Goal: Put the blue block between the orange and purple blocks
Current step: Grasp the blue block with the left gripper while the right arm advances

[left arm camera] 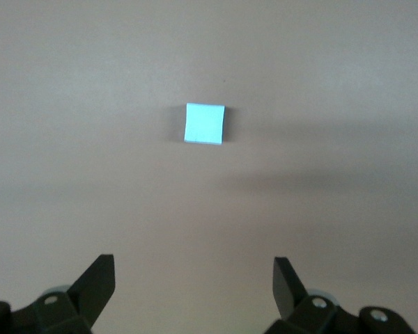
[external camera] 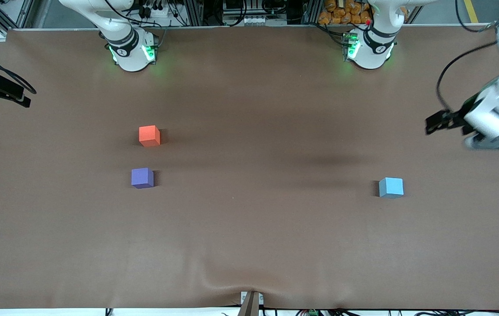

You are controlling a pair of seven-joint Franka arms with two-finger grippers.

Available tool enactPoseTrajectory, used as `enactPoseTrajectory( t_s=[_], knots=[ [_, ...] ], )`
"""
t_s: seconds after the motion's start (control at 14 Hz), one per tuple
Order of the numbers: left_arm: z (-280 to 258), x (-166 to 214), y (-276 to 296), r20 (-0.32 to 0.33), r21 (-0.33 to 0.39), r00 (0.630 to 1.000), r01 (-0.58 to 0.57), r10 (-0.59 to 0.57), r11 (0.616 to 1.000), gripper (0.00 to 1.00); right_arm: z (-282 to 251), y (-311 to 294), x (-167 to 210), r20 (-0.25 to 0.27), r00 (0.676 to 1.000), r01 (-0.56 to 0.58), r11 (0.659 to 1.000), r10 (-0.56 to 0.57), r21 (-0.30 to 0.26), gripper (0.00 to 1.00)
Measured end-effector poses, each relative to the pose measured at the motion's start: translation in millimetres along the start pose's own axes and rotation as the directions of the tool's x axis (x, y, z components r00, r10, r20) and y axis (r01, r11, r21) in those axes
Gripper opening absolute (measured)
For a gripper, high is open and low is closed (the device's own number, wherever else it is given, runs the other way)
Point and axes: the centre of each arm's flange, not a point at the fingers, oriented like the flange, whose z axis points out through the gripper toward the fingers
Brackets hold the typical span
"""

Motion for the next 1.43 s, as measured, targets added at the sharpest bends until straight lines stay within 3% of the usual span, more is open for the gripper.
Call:
enactPoseTrajectory(
  t_s=[0.36,0.5,0.79,1.07,1.43],
  knots=[
    [139,-7,-12,0.028,-0.006,1.0,0.012,-0.012,1.0,1.0,50,-19,33,0.086,0.996,0.034,0.999,-0.034,0.001,1.0],
    [163,2,-15,0.018,-0.001,1.0,-0.001,0.001,1.0,1.0,84,-21,56,0.116,0.993,0.037,0.999,-0.037,0.001,1.0],
    [210,23,-16,-0.016,0.022,0.999,-0.034,0.034,0.999,1.0,139,-20,97,0.116,0.993,0.036,0.999,-0.036,0.0,1.0],
    [236,53,-15,-0.058,0.012,0.998,-0.037,0.038,0.999,1.0,174,-63,113,0.127,0.987,0.097,0.995,-0.095,-0.009,1.0],
    [266,63,-14,-0.059,0.02,0.997,-0.056,0.057,0.998,1.0,215,-64,131,0.149,0.985,0.09,0.996,-0.087,-0.011,1.0]
  ],
)
